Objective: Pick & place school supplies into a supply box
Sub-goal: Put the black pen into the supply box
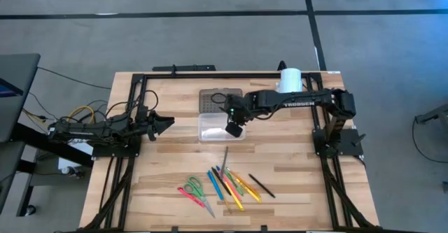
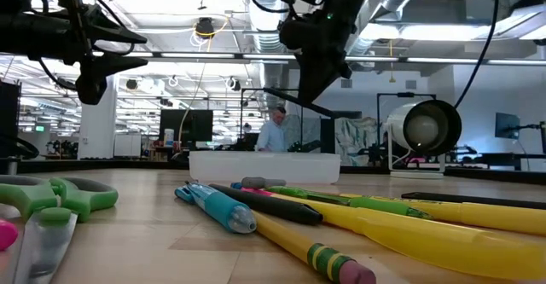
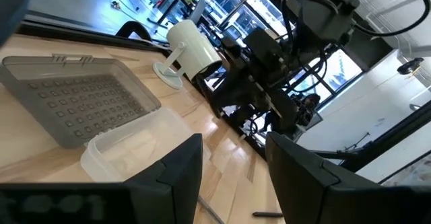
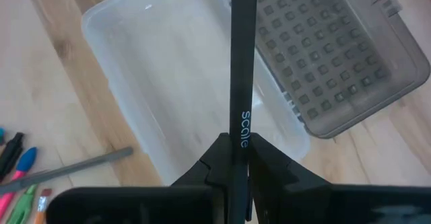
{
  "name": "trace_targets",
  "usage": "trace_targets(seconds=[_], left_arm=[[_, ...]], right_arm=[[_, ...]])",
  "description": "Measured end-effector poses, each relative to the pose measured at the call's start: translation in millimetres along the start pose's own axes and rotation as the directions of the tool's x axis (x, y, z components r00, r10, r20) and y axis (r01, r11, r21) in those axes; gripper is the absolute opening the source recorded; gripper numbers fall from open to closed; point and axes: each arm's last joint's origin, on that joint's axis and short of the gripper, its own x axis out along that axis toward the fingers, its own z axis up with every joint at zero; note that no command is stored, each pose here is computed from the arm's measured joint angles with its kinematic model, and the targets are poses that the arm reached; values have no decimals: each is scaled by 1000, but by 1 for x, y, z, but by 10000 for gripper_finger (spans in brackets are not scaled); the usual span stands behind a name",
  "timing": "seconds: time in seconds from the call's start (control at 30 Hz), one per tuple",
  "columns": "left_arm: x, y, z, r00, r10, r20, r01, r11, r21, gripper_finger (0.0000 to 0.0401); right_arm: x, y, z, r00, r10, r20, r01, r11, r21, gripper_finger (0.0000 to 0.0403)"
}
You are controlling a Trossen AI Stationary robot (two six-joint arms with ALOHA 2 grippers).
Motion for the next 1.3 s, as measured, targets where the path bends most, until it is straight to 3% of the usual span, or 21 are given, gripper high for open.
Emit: trace_targets(seconds=[0.43,0.63,0.9,1.07,1.3], left_arm=[[0,1,1,1000,21,20,-21,1000,0,153],[0,1,1,1000,22,20,-22,1000,0,153],[0,1,1,999,25,22,-25,1000,0,153],[0,1,1,999,28,25,-28,1000,0,153],[0,1,1,999,40,36,-40,999,0,153]], right_arm=[[-1,4,9,995,38,92,-37,999,-18,22],[22,14,16,985,118,129,-108,991,-78,21],[61,18,5,993,120,-11,-121,988,-101,24],[62,16,3,994,107,-34,-110,989,-101,29],[62,14,3,989,136,-50,-140,985,-99,72]])
